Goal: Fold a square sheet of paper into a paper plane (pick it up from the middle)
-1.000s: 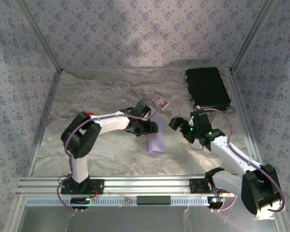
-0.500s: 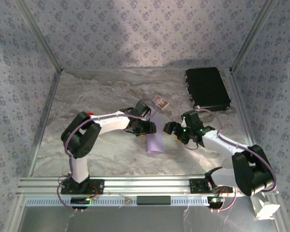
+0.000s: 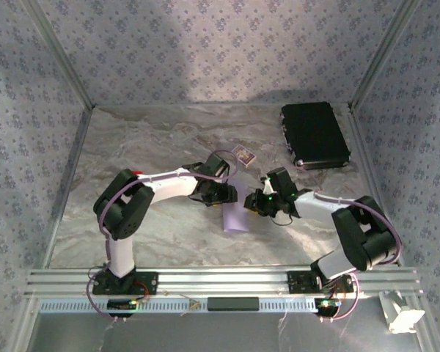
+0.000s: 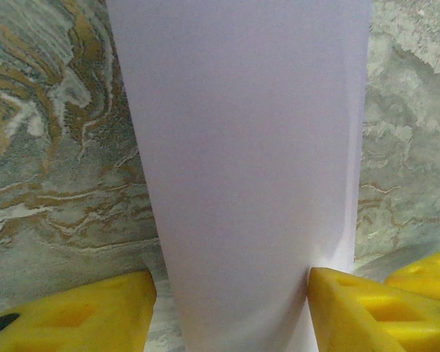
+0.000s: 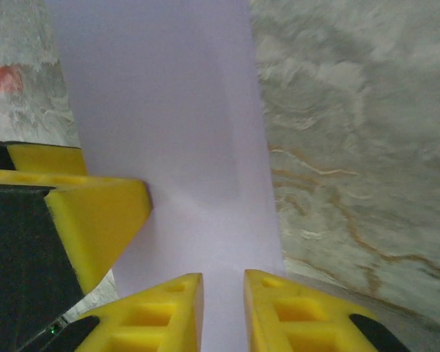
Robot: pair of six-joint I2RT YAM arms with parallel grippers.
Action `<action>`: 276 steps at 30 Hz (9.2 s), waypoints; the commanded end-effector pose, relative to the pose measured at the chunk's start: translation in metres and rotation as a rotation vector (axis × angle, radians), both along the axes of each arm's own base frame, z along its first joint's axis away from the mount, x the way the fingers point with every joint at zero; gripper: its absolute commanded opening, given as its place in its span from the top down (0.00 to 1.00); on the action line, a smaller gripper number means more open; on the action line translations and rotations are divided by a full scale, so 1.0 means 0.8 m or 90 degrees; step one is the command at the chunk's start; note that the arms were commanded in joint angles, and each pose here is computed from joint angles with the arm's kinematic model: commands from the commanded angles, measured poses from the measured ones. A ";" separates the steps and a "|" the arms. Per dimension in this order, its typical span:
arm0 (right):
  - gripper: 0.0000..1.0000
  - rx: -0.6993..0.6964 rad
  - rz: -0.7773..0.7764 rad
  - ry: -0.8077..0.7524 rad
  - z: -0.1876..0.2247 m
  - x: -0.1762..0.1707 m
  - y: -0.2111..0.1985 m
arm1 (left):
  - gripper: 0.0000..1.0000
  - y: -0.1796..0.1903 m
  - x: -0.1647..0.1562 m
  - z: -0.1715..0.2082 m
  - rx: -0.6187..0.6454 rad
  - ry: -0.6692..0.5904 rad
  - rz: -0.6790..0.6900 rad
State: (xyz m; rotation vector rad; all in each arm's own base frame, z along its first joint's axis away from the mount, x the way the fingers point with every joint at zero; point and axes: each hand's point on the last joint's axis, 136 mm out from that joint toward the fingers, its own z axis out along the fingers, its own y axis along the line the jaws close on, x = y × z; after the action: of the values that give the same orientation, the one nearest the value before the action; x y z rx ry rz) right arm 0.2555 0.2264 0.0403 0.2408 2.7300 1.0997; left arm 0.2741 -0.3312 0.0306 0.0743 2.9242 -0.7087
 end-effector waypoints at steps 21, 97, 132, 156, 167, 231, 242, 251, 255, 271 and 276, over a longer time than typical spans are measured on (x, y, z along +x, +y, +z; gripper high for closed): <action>0.97 -0.009 -0.064 0.122 -0.060 -0.019 0.019 | 0.38 0.013 0.009 0.037 -0.105 -0.057 0.043; 0.83 -0.029 -0.126 -0.085 0.057 0.013 -0.088 | 0.62 0.027 0.005 -0.021 -0.010 0.003 0.005; 0.81 -0.060 -0.239 -0.114 0.055 0.002 -0.137 | 0.57 0.028 0.000 -0.041 0.038 0.004 -0.030; 0.81 -0.016 -0.226 -0.157 0.075 0.012 -0.126 | 0.58 0.030 -0.002 -0.057 0.065 0.014 -0.040; 0.97 0.019 -0.167 -0.185 0.087 0.024 -0.093 | 0.58 0.031 -0.007 -0.062 0.068 0.015 -0.042; 1.00 -0.138 0.099 0.068 -0.073 -0.008 -0.015 | 0.47 0.011 0.024 0.043 -0.021 -0.094 0.026; 1.00 -0.161 0.121 0.078 -0.070 -0.002 -0.013 | 0.68 -0.004 0.032 0.087 -0.230 -0.084 0.020; 1.00 -0.165 0.105 0.082 -0.069 -0.003 -0.013 | 0.93 -0.014 0.043 0.066 -0.291 -0.038 0.020; 1.00 -0.168 0.106 0.081 -0.070 -0.004 -0.010 | 0.96 -0.014 0.041 0.052 -0.287 -0.020 0.017; 1.00 -0.180 0.114 0.082 -0.071 -0.008 -0.003 | 0.97 0.007 0.040 -0.002 -0.243 0.025 0.029; 1.00 -0.189 0.109 0.084 -0.073 -0.010 -0.007 | 0.96 0.027 0.031 -0.028 -0.202 0.034 0.029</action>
State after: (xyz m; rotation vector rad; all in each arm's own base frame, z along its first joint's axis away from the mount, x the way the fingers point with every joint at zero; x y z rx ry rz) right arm 0.2777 0.2475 0.0178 -0.0430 2.8547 0.9209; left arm 0.3068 -0.3195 0.0268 -0.0706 2.7585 -1.2281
